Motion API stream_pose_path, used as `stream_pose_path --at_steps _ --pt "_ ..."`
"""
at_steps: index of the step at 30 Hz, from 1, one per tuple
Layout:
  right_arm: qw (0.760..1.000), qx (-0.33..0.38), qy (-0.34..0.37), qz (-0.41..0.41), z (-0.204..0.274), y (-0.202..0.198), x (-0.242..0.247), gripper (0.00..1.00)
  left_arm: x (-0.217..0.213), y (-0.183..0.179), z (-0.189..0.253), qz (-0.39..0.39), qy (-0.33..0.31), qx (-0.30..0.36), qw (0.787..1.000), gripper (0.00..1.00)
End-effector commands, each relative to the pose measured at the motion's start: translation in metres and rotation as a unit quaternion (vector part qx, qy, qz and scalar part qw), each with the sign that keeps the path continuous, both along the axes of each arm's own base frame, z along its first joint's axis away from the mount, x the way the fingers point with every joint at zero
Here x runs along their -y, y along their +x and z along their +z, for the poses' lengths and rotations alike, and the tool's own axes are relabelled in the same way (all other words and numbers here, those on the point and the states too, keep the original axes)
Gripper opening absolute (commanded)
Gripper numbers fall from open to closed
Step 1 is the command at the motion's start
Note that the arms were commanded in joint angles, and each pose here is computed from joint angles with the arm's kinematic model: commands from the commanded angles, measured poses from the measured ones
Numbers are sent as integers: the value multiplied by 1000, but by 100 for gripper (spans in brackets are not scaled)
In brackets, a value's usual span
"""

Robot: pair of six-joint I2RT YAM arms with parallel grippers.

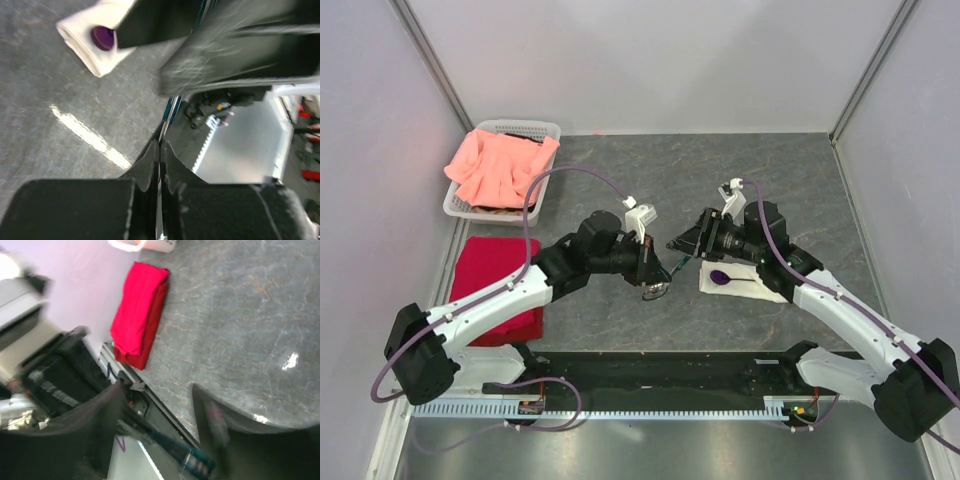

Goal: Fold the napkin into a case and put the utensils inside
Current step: Pass from the left arm to the right, then pass from the right arm to the left

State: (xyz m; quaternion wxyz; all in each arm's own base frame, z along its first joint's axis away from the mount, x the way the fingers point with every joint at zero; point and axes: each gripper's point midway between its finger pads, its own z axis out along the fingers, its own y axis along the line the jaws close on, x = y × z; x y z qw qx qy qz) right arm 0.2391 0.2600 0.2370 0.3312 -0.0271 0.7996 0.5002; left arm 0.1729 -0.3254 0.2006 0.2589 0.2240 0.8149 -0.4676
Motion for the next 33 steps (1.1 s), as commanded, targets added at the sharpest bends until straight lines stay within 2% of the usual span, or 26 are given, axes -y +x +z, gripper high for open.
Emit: stream_pose_path --at_steps 1,2,3,5,6,7,8,9,10,11,12,13,14,15,19,21,22,24,26,27,28,33 --pt "996 -29 4 -87 4 20 -1 48 0 26 38 80 16 105 991 2" --pt "996 -30 8 -89 3 20 -2 39 4 23 45 78 14 116 990 2" --pt "996 -15 21 -89 11 21 -3 16 2 24 45 87 21 117 989 3" --pt "995 45 20 -82 23 25 -1 0 0 23 51 95 19 101 990 21" --pt "993 83 19 -78 34 26 1 0 -4 18 48 87 23 75 993 43" --pt "989 131 -6 -62 35 27 4 0 -7 16 55 88 0 45 995 49" --pt "988 155 1 -8 41 14 -2 0 -21 28 53 107 -15 12 994 53" --pt "977 211 12 14 60 12 -1 0 -21 12 58 60 -50 -35 996 72" --pt "970 241 9 29 66 6 0 0 -25 15 69 50 -90 -48 994 77" --pt "959 280 -3 49 66 0 1 0 -38 20 64 68 -118 -95 986 79" --pt "947 318 6 53 81 -7 5 0 -41 8 69 32 -142 -120 982 84" --pt "939 336 14 69 85 -15 5 0 -44 9 70 30 -155 -130 979 85" --pt "931 353 22 90 88 -22 3 0 -50 12 59 42 -155 -167 973 86" --pt "915 379 41 130 98 -39 0 0 -51 4 56 19 -158 -192 968 87" --pt "881 431 63 184 114 -64 -1 0 -50 -8 49 -21 -188 -275 943 87" --pt "869 448 60 201 115 -71 -1 0 -50 -9 57 -40 -210 -266 940 86" --pt "866 453 59 202 117 -71 0 0 -50 -11 55 -33 -215 -290 932 86" --pt "860 467 62 197 122 -73 1 0 -48 -11 60 -41 -231 -289 928 86" --pt "859 471 69 189 124 -73 2 0 -48 -15 58 -32 -242 -328 912 85" --pt "853 481 76 185 129 -75 3 0 -47 -16 65 -41 -260 -312 913 83" --pt "856 477 80 182 128 -74 3 0 -46 -18 60 -34 -259 -344 902 81" --pt "849 489 96 175 136 -77 4 0 -31 -27 58 -39 -265 -384 884 71"
